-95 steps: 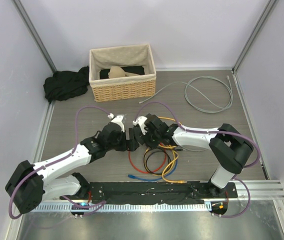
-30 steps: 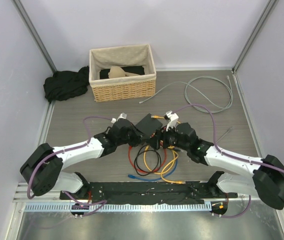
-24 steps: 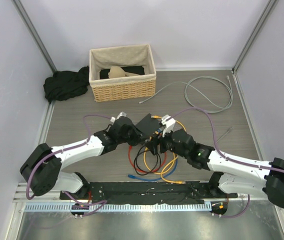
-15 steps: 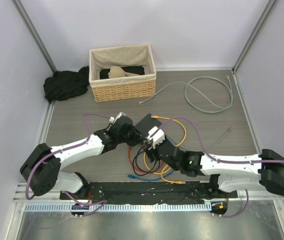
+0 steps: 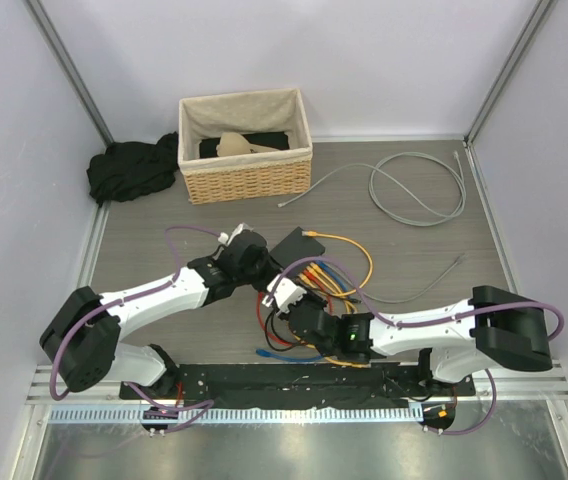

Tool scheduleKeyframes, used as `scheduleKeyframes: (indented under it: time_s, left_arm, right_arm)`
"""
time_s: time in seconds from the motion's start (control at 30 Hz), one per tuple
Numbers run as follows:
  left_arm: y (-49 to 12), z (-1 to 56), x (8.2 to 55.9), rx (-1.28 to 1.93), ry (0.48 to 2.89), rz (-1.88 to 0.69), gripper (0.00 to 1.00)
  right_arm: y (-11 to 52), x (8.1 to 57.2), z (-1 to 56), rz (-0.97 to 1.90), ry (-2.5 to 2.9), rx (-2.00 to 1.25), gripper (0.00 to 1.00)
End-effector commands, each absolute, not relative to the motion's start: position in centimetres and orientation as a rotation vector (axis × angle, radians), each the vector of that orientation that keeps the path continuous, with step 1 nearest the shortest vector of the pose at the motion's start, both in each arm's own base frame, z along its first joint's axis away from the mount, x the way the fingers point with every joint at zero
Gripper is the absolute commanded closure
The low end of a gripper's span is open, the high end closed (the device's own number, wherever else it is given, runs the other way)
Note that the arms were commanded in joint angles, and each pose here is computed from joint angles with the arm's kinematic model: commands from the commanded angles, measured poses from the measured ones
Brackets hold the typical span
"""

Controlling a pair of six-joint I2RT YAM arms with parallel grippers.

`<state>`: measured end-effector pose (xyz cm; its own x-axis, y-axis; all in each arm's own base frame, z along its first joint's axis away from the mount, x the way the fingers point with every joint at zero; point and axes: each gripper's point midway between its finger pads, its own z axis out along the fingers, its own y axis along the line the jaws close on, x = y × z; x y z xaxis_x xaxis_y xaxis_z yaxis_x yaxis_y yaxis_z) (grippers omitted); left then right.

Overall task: Insert the plug into the switch port
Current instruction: Pick up the connector from the center of the board.

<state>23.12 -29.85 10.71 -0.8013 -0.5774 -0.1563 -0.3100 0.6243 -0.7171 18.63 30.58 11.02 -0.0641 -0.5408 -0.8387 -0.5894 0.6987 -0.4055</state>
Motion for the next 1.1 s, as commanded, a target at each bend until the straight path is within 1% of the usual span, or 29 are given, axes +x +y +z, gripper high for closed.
scheduleKeyframes:
  time_s: [0.0,0.03,0.13,0.17,0.2,0.27,0.43,0.53,0.57,0.6,0.7,0.73,0.77,0.83,0.87,0.93,0.97,1.03,1.07]
  left_arm:
    - [-30.5,12.2,23.6,-0.689,2.45,-1.016,1.0]
    - [-30.5,12.2,23.6,-0.689,2.45,-1.016,1.0]
    - [-30.5,12.3,23.7,-0.69,2.449,-1.012,1.0]
    - [-30.5,12.3,23.7,-0.687,2.449,-1.01,1.0]
    - [-30.4,12.3,23.7,-0.688,2.448,-1.008,1.0]
    - [-30.5,12.2,23.8,-0.684,2.448,-1.007,1.0]
    - [-30.8,12.1,23.8,-0.674,2.452,-1.02,1.0]
    - [-30.3,12.1,24.2,-0.661,2.45,-1.001,0.9]
    - [-30.0,12.2,24.4,-0.666,2.441,-1.0,0.83]
    - [-29.6,12.2,24.6,-0.659,2.436,-0.992,0.81]
    - [-28.9,12.5,25.1,-0.65,2.411,-0.993,0.81]
    - [-28.8,12.6,25.2,-0.628,2.407,-0.986,0.78]
    - [-28.7,12.7,25.3,-0.622,2.403,-0.986,0.73]
    - [-29.1,13.1,25.1,-0.568,2.415,-1.008,0.67]
    - [-28.9,13.1,25.4,-0.563,2.411,-1.0,0.62]
    - [-28.5,13.4,25.7,-0.527,2.4,-0.986,0.58]
    - [-28.0,13.5,26.1,-0.52,2.389,-0.975,0.51]
    - [-27.5,14.1,26.7,-0.479,2.356,-0.968,0.44]
    - [-26.9,14.4,27.3,-0.406,2.338,-0.935,0.36]
  right_arm:
    - [32.1,19.6,13.7,0.044,1.651,-0.828,0.69]
    - [32.2,19.6,13.3,0.035,1.652,-0.837,0.72]
    - [32.2,19.8,12.9,0.014,1.66,-0.838,0.85]
    - [32.0,19.8,12.7,0.006,1.663,-0.836,0.92]
    - [32.1,19.7,12.7,0.014,1.667,-0.832,0.95]
    - [32.2,19.4,12.5,0.036,1.684,-0.835,0.99]
    - [32.6,19.2,11.6,0.05,1.721,-0.84,0.99]
    - [32.3,19.2,11.4,0.072,1.746,-0.821,0.99]
    - [32.3,19.1,11.1,0.104,1.768,-0.812,0.99]
    - [31.9,19.2,11.0,0.115,1.778,-0.802,0.99]
    - [31.3,19.5,10.6,0.18,1.821,-0.768,0.99]
    - [31.0,19.8,10.6,0.198,1.835,-0.752,0.99]
    - [31.2,19.7,10.4,0.244,1.849,-0.762,0.99]
    - [30.8,19.7,10.3,0.316,1.878,-0.728,0.99]
    - [30.3,20.4,10.3,0.334,1.892,-0.7,0.99]
    - [29.9,20.2,9.9,0.41,1.923,-0.692,0.99]
    - [29.3,20.8,9.7,0.417,1.939,-0.667,0.99]
    - [29.0,20.5,9.0,0.47,1.972,-0.672,0.99]
    - [28.4,21.2,9.1,0.485,1.984,-0.636,0.99]
